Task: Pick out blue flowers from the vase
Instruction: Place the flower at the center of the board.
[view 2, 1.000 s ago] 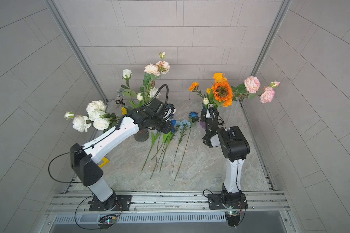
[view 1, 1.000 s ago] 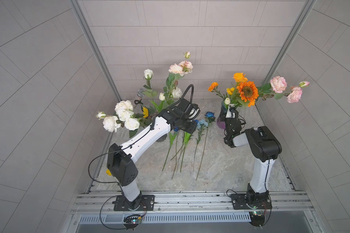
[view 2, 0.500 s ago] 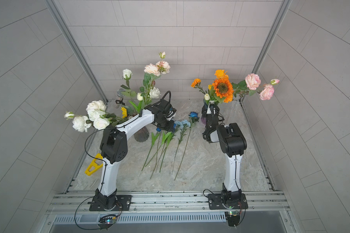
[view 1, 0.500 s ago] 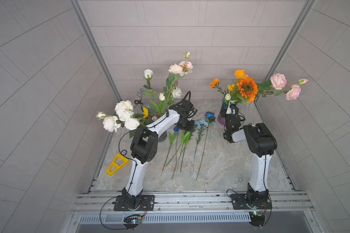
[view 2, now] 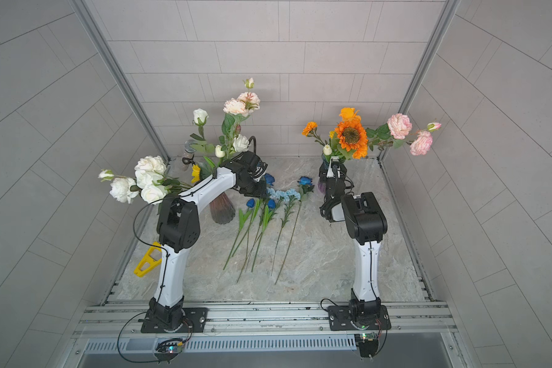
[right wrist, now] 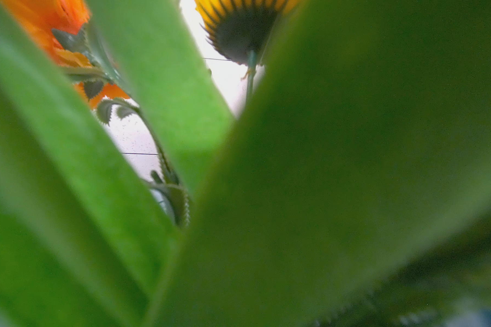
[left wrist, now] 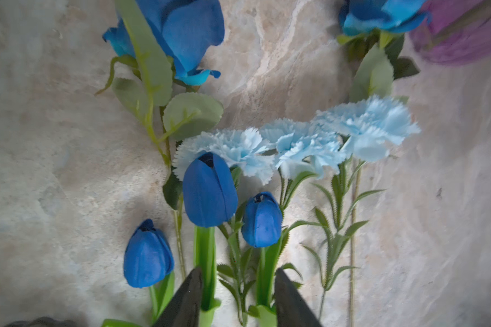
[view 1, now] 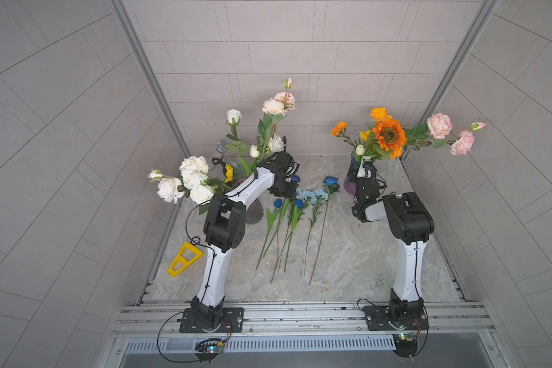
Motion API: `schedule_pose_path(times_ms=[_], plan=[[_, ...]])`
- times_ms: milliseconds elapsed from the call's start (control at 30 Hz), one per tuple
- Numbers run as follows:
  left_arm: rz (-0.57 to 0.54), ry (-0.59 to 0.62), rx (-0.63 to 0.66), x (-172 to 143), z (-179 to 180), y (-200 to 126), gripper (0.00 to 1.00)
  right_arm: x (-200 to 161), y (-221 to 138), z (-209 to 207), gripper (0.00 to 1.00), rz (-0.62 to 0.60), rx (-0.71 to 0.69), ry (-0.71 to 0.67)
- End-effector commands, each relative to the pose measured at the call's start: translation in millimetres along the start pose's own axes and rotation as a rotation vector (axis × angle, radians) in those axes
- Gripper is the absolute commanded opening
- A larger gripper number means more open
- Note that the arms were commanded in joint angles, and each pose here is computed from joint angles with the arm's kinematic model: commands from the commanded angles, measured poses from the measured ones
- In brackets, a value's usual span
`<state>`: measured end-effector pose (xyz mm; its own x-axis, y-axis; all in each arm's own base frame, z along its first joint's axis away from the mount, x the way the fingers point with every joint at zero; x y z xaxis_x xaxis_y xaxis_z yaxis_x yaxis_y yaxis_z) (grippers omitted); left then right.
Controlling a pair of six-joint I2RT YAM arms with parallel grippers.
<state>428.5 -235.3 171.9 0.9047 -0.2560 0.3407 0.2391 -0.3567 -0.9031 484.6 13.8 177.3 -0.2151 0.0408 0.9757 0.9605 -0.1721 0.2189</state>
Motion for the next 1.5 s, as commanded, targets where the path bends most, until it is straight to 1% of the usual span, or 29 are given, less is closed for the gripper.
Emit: schedule_pose_path(times_ms=[0,100,200,267,367,400,533,600,667,700,1000,1100,1267,1367,1467], plan=[[0.007,0.001,0.043,-2.9,6.5,-1.2,0.55,-13.8,-0.2,-2.1,0.50,0.039,0.011,-0.070],[-0.019,0.003,0.032,0.4,4.2,-8.7,0.56,-13.8,-0.3,-1.5,0.51,0.038,0.018,-0.068],[-0.064,0.005,-0.015,5.8,-4.2,-23.7,0.56,-14.6,-1.6,-0.8,0.55,0.042,0.027,-0.070],[-0.108,0.028,-0.043,10.2,-13.2,-37.6,0.56,-15.3,-2.6,-1.2,0.57,0.045,0.026,-0.076],[-0.159,0.117,-0.042,12.7,-26.9,-53.9,0.56,-14.1,-4.4,-0.5,0.63,0.046,0.032,-0.074],[-0.167,0.123,-0.036,13.1,-27.6,-58.3,0.56,-13.6,-4.7,-0.6,0.65,0.046,0.032,-0.074],[-0.198,0.131,-0.044,11.4,-31.6,-72.3,0.56,-12.4,-6.6,0.0,0.79,0.046,0.037,-0.080],[-0.208,0.141,-0.039,10.6,-32.9,-77.8,0.56,-12.8,-7.9,0.3,0.83,0.050,0.036,-0.085],[-0.217,0.145,-0.033,10.6,-33.3,-83.6,0.56,-12.7,-8.9,0.5,0.92,0.051,0.038,-0.086],[-0.223,0.147,-0.032,10.8,-33.8,-86.5,0.56,-12.8,-9.5,0.6,0.94,0.052,0.041,-0.089],[-0.269,0.160,-0.033,10.8,-37.8,-107.7,0.56,-3.7,-15.7,0.4,1.00,0.046,0.044,-0.109],[-0.298,0.171,-0.049,10.9,-41.6,-119.1,0.56,1.9,-22.3,-1.1,0.99,0.047,0.030,-0.128],[-0.370,0.234,-0.089,5.7,-58.7,-130.8,0.58,16.7,-41.5,-5.4,0.99,0.053,-0.008,-0.138],[-0.416,0.284,-0.100,-2.3,-73.7,-132.1,0.62,22.1,-56.1,-9.9,0.99,0.065,-0.023,-0.139],[-0.472,0.317,-0.117,-7.3,-84.9,-145.5,0.64,27.6,-73.6,-15.4,0.99,0.078,-0.029,-0.139]])
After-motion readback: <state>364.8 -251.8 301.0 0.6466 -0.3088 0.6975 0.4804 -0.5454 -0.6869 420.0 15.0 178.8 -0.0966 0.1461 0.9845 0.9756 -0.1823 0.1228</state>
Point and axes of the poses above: each gripper's point midway between its finger pads, its own y axis out along the fingers, its own z axis along the line the jaws close on, x = y × z, the point moved 8 cm from there along -y, back along the fingers, and after that the axes turned 2 degrees about y, right-handed, at the moved point
